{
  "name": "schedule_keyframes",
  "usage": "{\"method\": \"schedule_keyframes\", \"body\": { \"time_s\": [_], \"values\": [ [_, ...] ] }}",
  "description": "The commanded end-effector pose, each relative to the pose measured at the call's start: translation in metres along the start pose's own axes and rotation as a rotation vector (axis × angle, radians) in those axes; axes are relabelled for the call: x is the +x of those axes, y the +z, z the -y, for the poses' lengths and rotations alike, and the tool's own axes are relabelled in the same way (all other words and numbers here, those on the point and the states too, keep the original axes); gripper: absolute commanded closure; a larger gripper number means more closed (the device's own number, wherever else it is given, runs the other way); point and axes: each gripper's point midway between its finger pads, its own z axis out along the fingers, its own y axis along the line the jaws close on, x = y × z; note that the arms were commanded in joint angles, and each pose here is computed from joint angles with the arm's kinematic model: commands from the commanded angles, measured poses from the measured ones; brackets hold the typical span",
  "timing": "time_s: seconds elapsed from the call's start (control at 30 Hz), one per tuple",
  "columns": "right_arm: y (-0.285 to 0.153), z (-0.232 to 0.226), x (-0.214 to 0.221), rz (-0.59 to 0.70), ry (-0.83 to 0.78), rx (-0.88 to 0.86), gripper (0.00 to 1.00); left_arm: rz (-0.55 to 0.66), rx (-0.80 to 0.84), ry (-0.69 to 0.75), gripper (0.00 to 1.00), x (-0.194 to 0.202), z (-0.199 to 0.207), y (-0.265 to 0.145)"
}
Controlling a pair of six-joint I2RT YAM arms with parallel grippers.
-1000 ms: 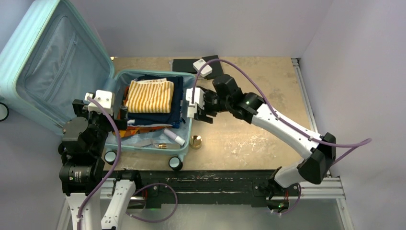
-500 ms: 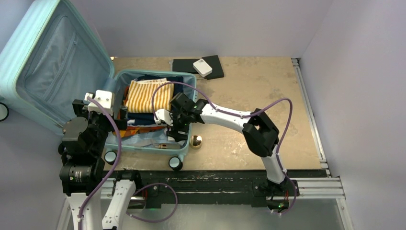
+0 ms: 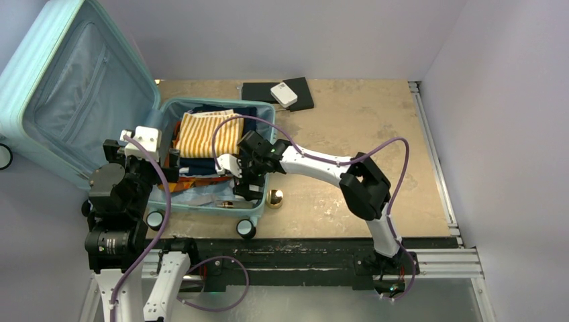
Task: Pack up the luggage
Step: Place the makeup in the luggage, then pick up the makeup from the center of the board.
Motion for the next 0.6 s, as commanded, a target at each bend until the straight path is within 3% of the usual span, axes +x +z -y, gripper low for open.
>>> {"method": "schedule_keyframes", "body": {
  "time_s": [0.0, 0.3, 0.47, 0.57],
  "values": [
    [-0.036, -0.015, -0.029, 0.053, -0.062, -0.043, 0.01, 0.025, -0.005, -0.025, 0.01, -0.008, -0.001, -0.002],
    [-0.127, -0.020, -0.074, 0.186, -0.169, 0.060, 0.01, 0.028, -0.006, -0.027, 0.01, -0.010, -0.002, -0.002],
    [-0.178, -0.011, -0.055, 0.268, -0.184, 0.159, 0.01, 0.028, 0.000, -0.026, 0.01, -0.008, 0.000, -0.002],
    [-0.184, -0.009, -0.026, 0.271, -0.156, 0.155, 0.01, 0.030, 0.009, -0.032, 0.01, -0.007, 0.002, 0.000]
  ]
}}
